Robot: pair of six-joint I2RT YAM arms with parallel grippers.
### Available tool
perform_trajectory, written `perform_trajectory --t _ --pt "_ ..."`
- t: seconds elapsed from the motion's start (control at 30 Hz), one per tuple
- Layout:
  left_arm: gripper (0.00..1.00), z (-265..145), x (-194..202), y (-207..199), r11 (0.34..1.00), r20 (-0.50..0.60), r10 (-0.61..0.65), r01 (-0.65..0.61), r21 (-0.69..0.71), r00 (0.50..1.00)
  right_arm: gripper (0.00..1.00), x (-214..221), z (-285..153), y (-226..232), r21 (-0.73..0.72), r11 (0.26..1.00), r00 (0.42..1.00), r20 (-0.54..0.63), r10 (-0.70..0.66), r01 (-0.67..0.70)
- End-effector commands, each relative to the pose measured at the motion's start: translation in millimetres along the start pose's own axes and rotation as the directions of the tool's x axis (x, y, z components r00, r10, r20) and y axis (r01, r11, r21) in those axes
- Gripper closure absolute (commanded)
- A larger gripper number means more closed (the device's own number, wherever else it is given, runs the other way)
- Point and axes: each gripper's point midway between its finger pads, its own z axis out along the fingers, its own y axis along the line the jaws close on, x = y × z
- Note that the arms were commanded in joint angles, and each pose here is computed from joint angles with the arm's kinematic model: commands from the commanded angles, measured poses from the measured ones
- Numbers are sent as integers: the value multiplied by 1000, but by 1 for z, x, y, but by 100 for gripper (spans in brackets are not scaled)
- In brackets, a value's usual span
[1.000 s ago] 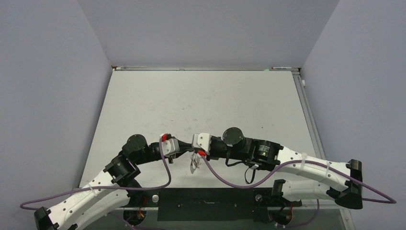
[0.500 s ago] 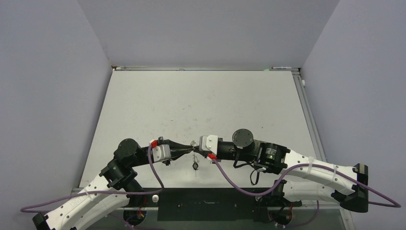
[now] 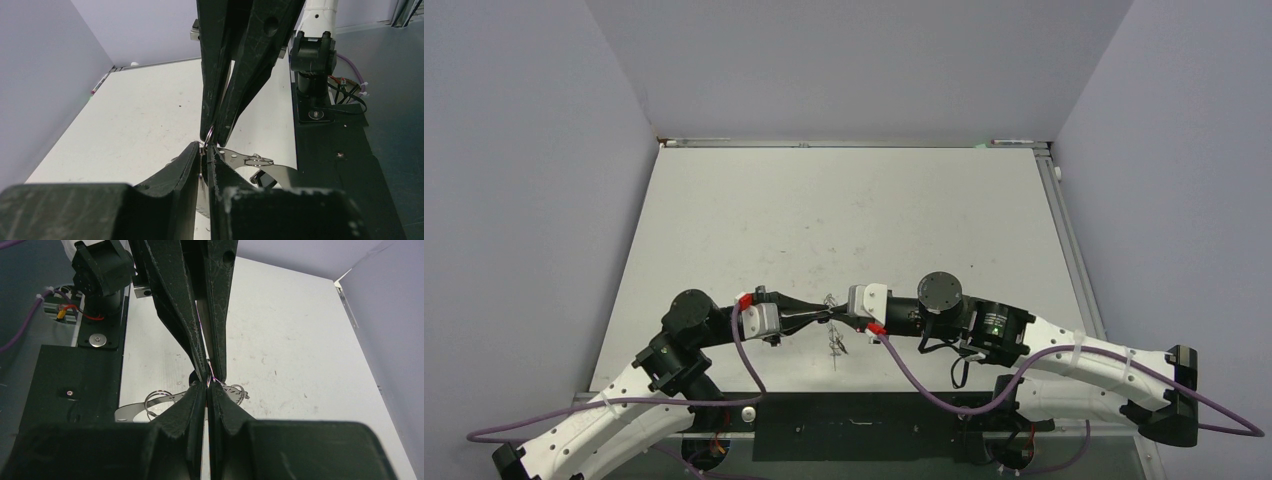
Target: Put the keys on the keyring
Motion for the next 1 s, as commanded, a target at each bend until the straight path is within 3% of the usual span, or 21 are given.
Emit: perform_trajectory --t 0.0,0.43,0.5,0.73,0.97 --pt "93 2 -19 10 999 50 38 -36 -37 998 95 -45 -10 2 -14 1000 985 171 -19 22" --pt "93 1 -25 2 999 80 43 -43 1 996 95 -50 -5 7 -42 999 975 221 -2 12" --pt "100 0 -26 2 999 84 48 -48 3 995 95 -49 -3 10 -53 999 974 225 3 10" --pt "100 -5 -31 11 996 90 75 -70 -59 993 94 -35 2 7 -43 999 986 165 5 2" --pt "100 -11 -28 31 980 51 88 -77 -181 995 77 -24 1 -6 17 1000 998 64 -3 2"
